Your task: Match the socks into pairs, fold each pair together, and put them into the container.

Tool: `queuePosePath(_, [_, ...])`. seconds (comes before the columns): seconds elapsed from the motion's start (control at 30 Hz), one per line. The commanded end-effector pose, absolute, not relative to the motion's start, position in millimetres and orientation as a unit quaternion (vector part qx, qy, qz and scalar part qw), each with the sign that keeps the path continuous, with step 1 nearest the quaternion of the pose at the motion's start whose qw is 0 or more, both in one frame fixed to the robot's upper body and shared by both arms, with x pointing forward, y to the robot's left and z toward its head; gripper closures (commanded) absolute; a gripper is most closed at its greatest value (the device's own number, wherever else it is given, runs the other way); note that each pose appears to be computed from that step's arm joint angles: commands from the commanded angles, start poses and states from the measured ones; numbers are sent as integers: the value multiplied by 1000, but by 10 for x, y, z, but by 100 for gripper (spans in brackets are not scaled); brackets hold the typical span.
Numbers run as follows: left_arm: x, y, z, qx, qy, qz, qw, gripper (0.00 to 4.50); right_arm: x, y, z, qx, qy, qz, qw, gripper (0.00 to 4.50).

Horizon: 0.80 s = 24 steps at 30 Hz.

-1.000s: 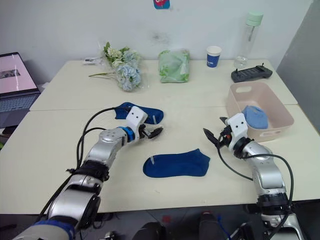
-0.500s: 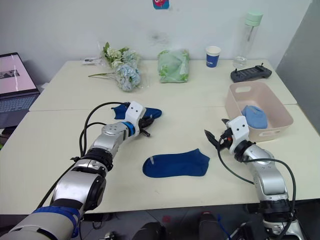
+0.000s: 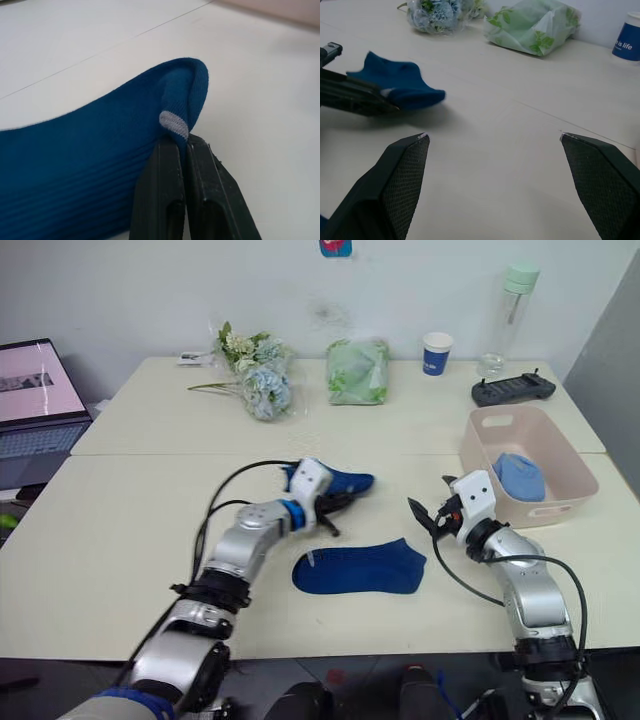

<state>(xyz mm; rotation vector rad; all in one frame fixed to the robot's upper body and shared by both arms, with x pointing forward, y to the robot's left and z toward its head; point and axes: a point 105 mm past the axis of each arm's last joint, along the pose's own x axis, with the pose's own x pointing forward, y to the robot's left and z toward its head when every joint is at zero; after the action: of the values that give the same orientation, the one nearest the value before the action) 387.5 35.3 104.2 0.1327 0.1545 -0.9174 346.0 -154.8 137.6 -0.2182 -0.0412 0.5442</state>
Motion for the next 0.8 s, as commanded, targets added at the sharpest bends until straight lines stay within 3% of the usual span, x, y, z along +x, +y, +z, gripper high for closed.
queuePosePath(0.03, [3874, 236, 1145, 73, 62, -446, 890, 447, 3483, -1611, 1489, -113, -41, 252, 960, 0])
queuePosePath(0.13, [3855, 210, 1072, 77, 76, -454, 884, 380, 3500, -1655, 1492, -106, -39, 239, 964, 0])
queuePosePath(0.33, [3718, 355, 1239, 29, 69, -482, 873, 187, 3549, -1704, 1497, -108, -33, 230, 967, 0])
queuePosePath(0.43, [3669, 468, 1446, -9, 30, -494, 869, 91, 3567, -1695, 1499, -96, -33, 227, 969, 0])
queuePosePath(0.53, [4134, 1145, 1495, 37, 19, -340, 940, 2, 3571, -1586, 1440, -48, -2, 239, 970, 0])
queuePosePath(0.63, [4294, 1446, 1424, 83, 33, -296, 951, 2, 3567, -1481, 1263, -73, 50, 255, 963, 0])
queuePosePath(0.8, [4432, 1435, 1291, 84, 63, -284, 953, 2, 3622, -1314, 1128, -86, 90, 267, 956, 0])
